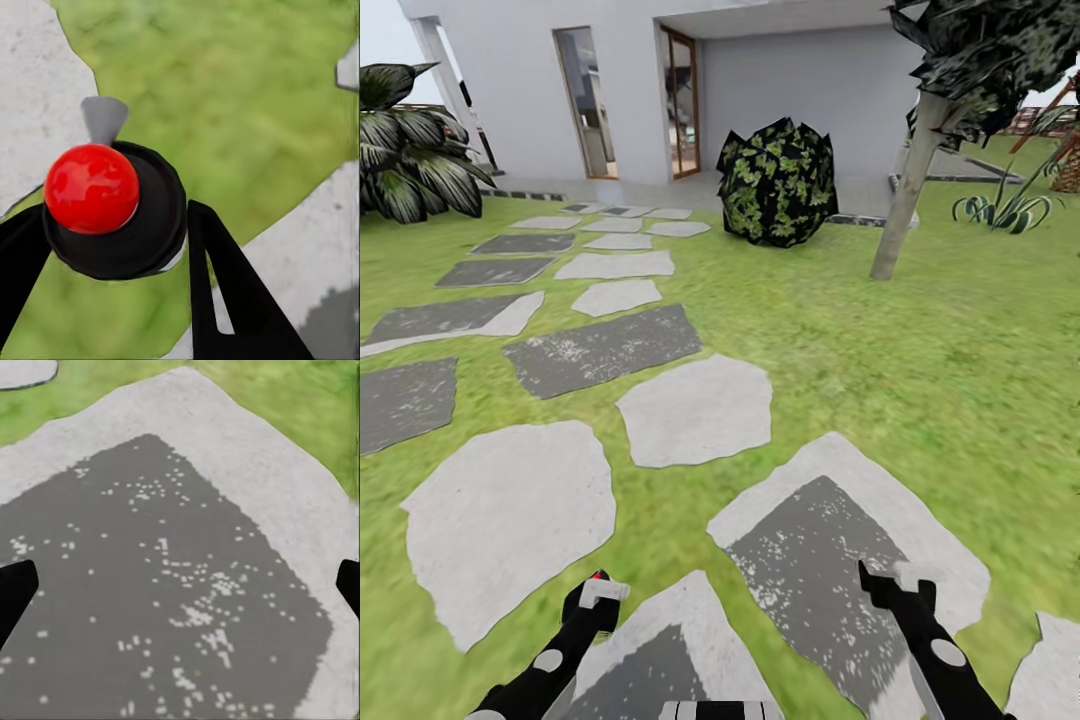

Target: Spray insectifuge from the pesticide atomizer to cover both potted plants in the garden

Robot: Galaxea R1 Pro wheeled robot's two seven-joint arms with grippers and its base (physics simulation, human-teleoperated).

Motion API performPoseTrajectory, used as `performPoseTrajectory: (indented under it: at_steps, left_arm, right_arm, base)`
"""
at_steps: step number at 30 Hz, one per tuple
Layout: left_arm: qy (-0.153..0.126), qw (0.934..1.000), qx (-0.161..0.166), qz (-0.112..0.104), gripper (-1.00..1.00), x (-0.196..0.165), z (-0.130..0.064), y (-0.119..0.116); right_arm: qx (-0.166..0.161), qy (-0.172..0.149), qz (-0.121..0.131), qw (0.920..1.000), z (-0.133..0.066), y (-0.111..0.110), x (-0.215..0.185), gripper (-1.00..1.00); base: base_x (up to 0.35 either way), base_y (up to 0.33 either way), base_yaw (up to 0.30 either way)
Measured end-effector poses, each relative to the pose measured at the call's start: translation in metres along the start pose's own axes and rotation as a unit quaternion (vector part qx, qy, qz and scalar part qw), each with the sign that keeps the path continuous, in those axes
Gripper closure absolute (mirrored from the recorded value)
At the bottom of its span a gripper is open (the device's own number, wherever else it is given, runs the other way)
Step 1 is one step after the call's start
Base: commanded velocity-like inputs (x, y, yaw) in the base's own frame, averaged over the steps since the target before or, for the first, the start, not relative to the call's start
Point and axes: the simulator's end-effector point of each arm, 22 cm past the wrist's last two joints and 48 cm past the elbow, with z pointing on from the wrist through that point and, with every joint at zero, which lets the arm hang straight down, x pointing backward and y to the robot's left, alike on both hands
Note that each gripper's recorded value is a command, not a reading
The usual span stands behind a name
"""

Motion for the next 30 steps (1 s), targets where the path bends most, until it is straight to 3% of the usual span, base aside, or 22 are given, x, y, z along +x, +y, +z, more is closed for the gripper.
performPoseTrajectory:
  at_steps: [5,14,18,23,30]
  left_arm:
    - [-0.015,0.9999,-0.002,0.000,1.00,-0.016,-0.003,0.001]
    - [-0.033,0.9995,-0.001,0.001,1.00,-0.038,-0.011,0.000]
    - [-0.039,0.9992,-0.002,0.001,1.00,-0.047,-0.015,0.000]
    - [-0.042,0.9991,-0.002,0.001,1.00,-0.060,-0.021,0.003]
    - [-0.043,0.9991,-0.001,0.002,1.00,-0.076,-0.029,0.003]
  right_arm:
    - [0.000,-0.005,-0.017,0.9998,-0.006,-0.001,-0.004,-1.00]
    - [0.006,-0.008,-0.021,0.9997,-0.020,-0.012,-0.005,-1.00]
    - [0.013,-0.007,-0.029,0.9995,-0.026,-0.027,-0.005,-1.00]
    - [0.011,-0.005,-0.028,0.9995,-0.032,-0.026,-0.014,-1.00]
    - [0.009,0.057,-0.027,0.9980,-0.044,-0.027,0.030,-1.00]
  base:
    - [0.000,0.000,-0.146]
    - [0.000,0.000,-0.158]
    - [0.000,0.000,-0.209]
    - [0.000,0.000,-0.230]
    - [0.000,0.000,-0.128]
